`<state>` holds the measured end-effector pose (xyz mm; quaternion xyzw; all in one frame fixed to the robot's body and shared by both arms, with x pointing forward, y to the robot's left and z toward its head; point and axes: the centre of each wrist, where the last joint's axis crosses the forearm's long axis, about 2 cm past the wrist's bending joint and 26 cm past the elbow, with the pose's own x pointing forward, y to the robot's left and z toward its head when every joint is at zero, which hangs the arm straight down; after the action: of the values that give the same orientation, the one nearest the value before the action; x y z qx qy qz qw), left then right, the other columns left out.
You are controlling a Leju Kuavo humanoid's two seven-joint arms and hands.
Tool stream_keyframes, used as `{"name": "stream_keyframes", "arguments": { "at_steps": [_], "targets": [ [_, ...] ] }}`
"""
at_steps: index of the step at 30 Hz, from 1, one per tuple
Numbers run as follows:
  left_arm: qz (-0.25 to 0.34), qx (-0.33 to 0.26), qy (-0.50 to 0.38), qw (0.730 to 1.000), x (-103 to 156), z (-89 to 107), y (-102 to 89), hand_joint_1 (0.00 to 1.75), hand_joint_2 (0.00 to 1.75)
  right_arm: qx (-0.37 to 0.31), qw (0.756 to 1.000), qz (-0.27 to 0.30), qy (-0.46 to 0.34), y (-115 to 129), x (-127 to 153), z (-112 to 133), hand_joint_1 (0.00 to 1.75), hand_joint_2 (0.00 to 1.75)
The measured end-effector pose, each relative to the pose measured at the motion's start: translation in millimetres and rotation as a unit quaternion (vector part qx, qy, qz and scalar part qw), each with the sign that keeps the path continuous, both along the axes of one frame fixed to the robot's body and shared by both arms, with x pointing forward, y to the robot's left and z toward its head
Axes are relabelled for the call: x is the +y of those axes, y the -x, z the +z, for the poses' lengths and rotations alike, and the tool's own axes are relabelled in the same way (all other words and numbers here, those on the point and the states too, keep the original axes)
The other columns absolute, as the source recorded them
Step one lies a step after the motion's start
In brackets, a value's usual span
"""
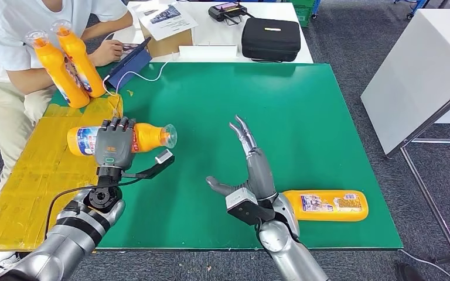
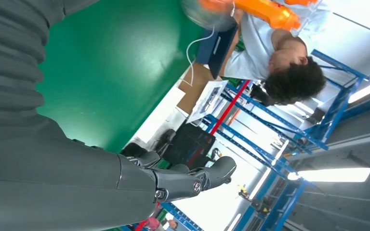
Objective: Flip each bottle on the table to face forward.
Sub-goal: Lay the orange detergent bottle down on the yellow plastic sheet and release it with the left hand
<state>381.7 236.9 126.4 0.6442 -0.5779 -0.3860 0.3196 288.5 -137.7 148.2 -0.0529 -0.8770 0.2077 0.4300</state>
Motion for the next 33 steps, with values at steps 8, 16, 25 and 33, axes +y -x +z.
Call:
{"name": "stream_keyframes", "arguments": {
  "at_steps": [8,16,25,33],
  "targets": [
    [0.039,0.117,-0.08,0.989,45,-41.8,0.6,1.75,1.75,-0.004,1.0,0.003,-0.004,-4,0,5,0.0,1.75],
    [0.06,0.214,-0.071,0.972,65,-49.3,-0.8,0.0,1.75,-0.002,1.0,0.002,-0.004,-4,-1,6,0.0,1.75],
    [0.047,0.224,0.004,0.973,67,-48.8,-1.5,0.0,1.75,-0.002,1.0,-0.001,0.003,-4,-3,4,0.0,1.75],
    [-0.04,0.186,0.103,0.976,58,-54.9,8.4,0.0,1.75,-0.003,1.0,-0.014,0.025,-2,-6,1,0.0,1.75]
  ]
}}
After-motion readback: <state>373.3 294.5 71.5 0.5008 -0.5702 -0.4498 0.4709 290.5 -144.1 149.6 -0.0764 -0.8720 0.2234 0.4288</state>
